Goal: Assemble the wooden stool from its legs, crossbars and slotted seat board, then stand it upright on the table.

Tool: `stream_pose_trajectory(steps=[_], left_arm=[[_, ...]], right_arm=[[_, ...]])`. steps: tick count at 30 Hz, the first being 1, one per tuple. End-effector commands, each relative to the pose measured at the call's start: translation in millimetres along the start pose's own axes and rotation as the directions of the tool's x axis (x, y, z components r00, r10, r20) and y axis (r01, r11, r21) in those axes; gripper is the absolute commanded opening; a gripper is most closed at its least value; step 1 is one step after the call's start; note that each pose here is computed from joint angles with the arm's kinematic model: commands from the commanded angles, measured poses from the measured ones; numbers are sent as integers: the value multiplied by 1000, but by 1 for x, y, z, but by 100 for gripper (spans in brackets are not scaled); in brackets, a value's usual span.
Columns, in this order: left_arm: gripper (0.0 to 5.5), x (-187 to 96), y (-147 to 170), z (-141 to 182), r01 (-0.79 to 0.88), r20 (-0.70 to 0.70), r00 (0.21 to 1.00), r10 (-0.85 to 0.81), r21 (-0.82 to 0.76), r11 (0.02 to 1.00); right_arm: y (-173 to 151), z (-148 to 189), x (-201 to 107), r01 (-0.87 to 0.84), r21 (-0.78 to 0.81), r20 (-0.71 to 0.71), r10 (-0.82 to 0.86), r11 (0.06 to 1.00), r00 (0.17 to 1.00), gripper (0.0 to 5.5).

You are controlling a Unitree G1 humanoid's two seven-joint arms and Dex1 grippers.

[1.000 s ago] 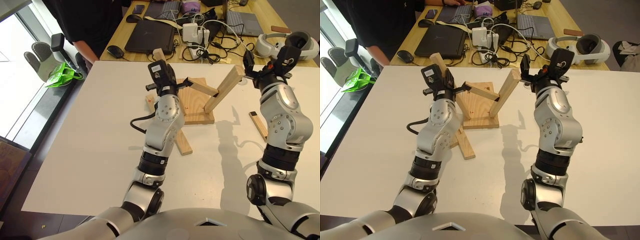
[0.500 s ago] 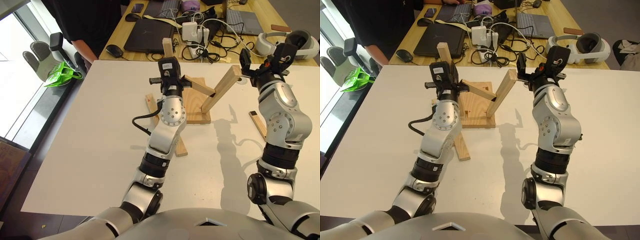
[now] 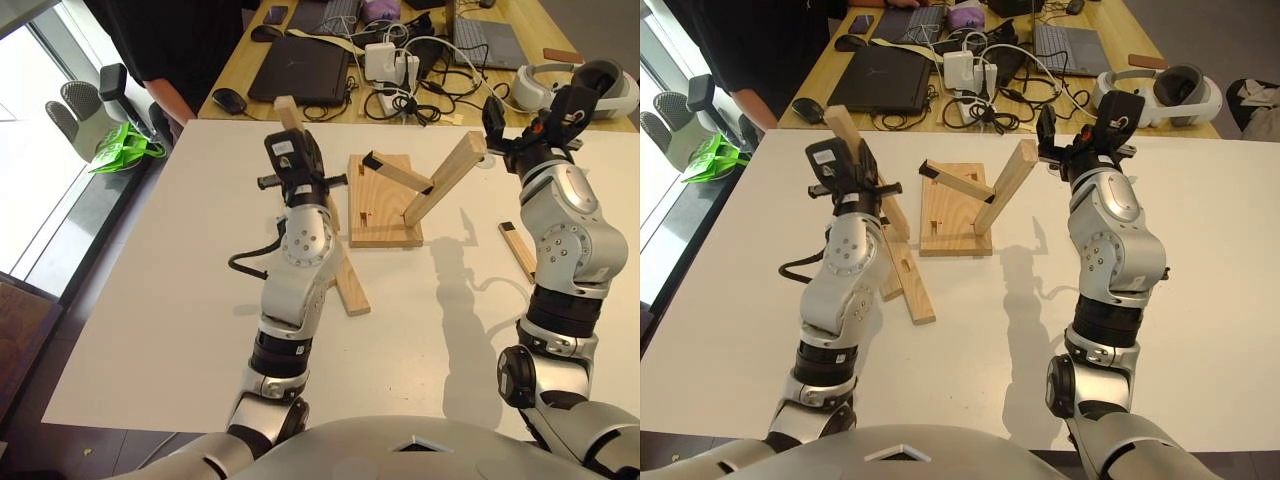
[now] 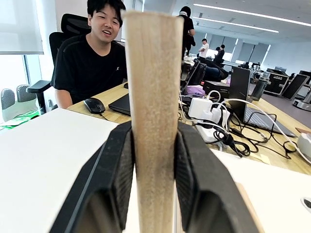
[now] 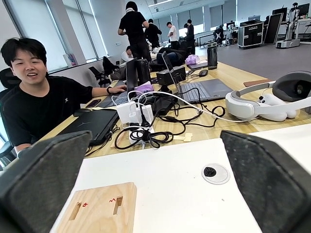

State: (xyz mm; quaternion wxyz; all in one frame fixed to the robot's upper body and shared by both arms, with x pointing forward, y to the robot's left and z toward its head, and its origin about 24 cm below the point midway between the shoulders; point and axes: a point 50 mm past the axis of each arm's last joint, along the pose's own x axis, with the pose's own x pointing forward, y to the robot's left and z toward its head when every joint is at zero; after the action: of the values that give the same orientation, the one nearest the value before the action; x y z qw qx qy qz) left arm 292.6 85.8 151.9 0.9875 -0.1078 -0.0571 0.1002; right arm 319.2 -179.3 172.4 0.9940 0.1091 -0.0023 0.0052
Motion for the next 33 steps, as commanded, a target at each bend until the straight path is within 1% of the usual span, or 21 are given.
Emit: stream_pose_trajectory(steps=[1, 2, 5, 7, 9, 14, 19, 22, 33], left_arm=[[103, -3, -26, -14, -84, -145, 988, 43, -288, 954], [103, -3, -29, -15, -84, -160, 986, 35, -314, 946], [103, -13, -45, -28, -31, -226, 972, -58, -371, 928], [103, -21, -48, -39, -14, -267, 959, -92, -369, 929], [103, -26, -48, -44, 6, -280, 954, -110, -345, 938], [103, -27, -34, -56, 28, -269, 958, -95, -244, 969], [103, -28, -29, -50, 60, -201, 975, -96, -174, 983], [103, -31, -25, -50, 65, -186, 978, -90, -139, 988], [103, -35, -18, -53, 34, -183, 981, -56, -124, 992]], right_arm=[[9, 6, 6, -38, -18, 11, 38, 999, 999, 494], [10, 7, 7, -40, -18, 11, 40, 999, 999, 494], [8, 7, 6, -36, -22, 13, 36, 999, 999, 494], [8, 7, 6, -36, -24, 15, 36, 999, 999, 494], [7, 8, 6, -32, -24, 18, 33, 999, 999, 494], [5, 9, 6, -27, -25, 21, 27, 999, 999, 494], [4, 10, 7, -29, -29, 19, 29, 999, 999, 494], [3, 10, 7, -27, -31, 18, 27, 999, 999, 494], [4, 11, 8, -30, -32, 18, 30, 999, 999, 494]])
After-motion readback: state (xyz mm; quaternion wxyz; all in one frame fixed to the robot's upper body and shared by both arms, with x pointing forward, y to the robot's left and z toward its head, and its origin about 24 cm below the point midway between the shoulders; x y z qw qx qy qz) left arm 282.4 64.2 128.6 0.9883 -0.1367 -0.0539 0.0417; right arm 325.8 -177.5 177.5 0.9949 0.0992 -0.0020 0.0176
